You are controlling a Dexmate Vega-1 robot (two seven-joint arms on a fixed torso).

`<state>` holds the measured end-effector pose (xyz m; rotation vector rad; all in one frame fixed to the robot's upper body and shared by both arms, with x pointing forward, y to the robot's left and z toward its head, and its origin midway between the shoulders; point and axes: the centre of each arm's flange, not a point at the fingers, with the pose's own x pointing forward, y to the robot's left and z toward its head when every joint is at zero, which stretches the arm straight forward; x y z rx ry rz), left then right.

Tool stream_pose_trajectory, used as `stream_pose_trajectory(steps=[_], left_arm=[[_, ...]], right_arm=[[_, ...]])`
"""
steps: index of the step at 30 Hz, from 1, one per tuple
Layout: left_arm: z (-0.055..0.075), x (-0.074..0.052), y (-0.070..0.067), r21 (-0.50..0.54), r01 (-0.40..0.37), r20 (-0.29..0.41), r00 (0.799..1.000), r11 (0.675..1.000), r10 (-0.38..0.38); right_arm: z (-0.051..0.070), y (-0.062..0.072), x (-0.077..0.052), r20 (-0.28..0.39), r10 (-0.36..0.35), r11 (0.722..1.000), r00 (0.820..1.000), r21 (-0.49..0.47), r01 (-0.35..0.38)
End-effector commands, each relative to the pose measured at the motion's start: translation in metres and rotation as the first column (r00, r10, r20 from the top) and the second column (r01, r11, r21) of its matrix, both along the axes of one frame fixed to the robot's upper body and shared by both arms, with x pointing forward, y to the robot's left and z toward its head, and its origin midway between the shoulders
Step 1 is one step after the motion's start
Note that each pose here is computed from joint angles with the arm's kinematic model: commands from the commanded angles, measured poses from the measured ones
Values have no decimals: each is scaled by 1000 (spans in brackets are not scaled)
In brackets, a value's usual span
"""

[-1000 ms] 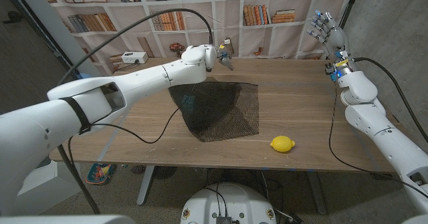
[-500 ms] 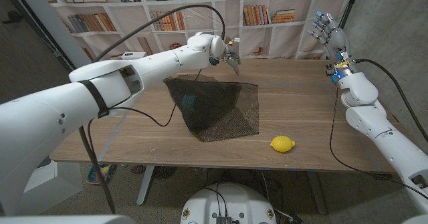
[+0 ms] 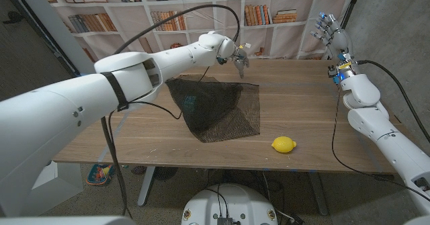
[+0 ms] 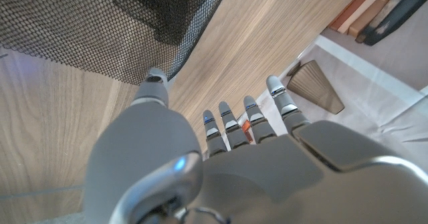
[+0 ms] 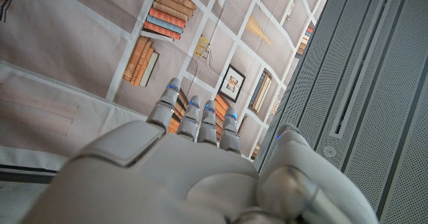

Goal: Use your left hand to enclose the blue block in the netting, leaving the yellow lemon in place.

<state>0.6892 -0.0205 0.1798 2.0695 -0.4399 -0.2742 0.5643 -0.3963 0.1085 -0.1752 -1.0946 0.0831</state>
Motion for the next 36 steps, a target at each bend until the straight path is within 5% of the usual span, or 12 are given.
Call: stream_pose_trajectory(steps=[1,12,21,36], left_arm=[[-20,4,-20,122,116,-4,993,986,-116],[-37,-7,-35,185,219,-33,976,958,-217],[-54,3,-36,216,187,-33,982,958,-185],[-82,17,-40,206,109,69,990,972,-126]], right_arm=[[-2,-2,-3,-9,-19,1000,1000,0,19],[-4,-2,-5,-16,-28,1000,999,2,28],[-4,0,-3,-24,-33,999,999,-1,33],[-3,2,2,-38,-38,999,999,-2,38]])
